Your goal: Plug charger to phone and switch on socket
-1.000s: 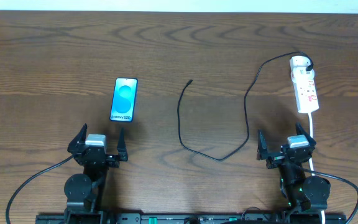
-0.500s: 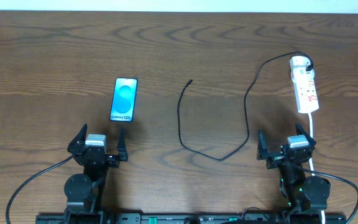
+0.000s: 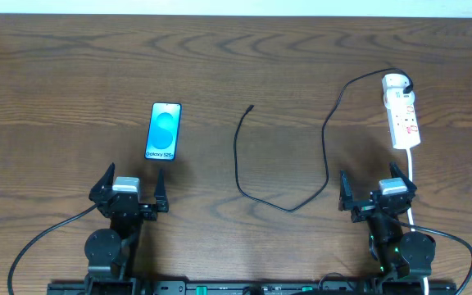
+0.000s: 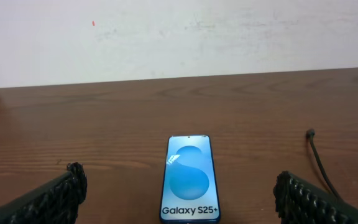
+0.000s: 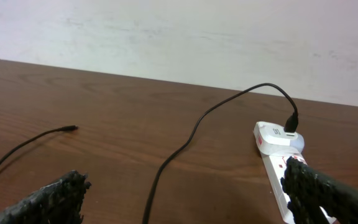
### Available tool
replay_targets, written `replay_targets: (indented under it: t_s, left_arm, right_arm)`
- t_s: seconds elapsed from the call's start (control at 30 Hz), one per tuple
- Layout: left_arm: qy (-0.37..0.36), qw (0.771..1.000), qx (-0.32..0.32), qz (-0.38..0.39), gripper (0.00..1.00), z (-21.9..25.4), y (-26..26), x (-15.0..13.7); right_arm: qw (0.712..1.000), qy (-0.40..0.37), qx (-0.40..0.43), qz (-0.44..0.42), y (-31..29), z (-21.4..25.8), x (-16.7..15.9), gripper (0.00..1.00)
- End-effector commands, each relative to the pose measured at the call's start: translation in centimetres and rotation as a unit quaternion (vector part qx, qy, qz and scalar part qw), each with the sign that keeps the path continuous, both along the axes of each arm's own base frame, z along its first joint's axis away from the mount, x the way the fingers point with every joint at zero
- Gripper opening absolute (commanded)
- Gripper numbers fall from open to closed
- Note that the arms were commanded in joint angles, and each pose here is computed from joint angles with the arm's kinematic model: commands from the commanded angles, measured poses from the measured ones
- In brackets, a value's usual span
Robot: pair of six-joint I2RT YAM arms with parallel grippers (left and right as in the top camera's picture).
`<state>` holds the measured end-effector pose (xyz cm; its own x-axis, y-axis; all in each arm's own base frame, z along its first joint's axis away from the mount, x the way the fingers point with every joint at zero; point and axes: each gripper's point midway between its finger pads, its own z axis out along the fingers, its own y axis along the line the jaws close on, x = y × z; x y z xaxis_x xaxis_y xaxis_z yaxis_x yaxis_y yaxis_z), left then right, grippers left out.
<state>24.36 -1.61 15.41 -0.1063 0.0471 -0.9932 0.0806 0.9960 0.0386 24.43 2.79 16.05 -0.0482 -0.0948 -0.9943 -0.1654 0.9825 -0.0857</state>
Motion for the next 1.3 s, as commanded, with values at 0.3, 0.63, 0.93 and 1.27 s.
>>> replay_targets:
  t_s: [0.3, 0.63, 0.93, 1.27]
  left_arm:
    - [0.02, 1.0, 0.008, 0.003, 0.98, -1.7, 0.1, 0.0]
    - [0.02, 1.0, 0.008, 0.003, 0.98, -1.6, 0.1, 0.0]
    - [0.02, 1.0, 0.008, 0.003, 0.98, -1.7, 0.1, 0.0]
    - [0.047, 0.999, -0.019, 0.007, 0.98, -2.8, 0.1, 0.1]
  right_arm:
    - [1.0, -0.002, -0.003, 0.001, 0.1, 0.0, 0.0, 0.99]
    - [1.0, -0.002, -0.003, 0.006, 0.2, 0.0, 0.0, 0.99]
    - [1.0, -0.002, -0.002, 0.007, 0.3, 0.0, 0.0, 0.99]
    - [1.0, -0.002, -0.002, 0.007, 0.3, 0.0, 0.0, 0.99]
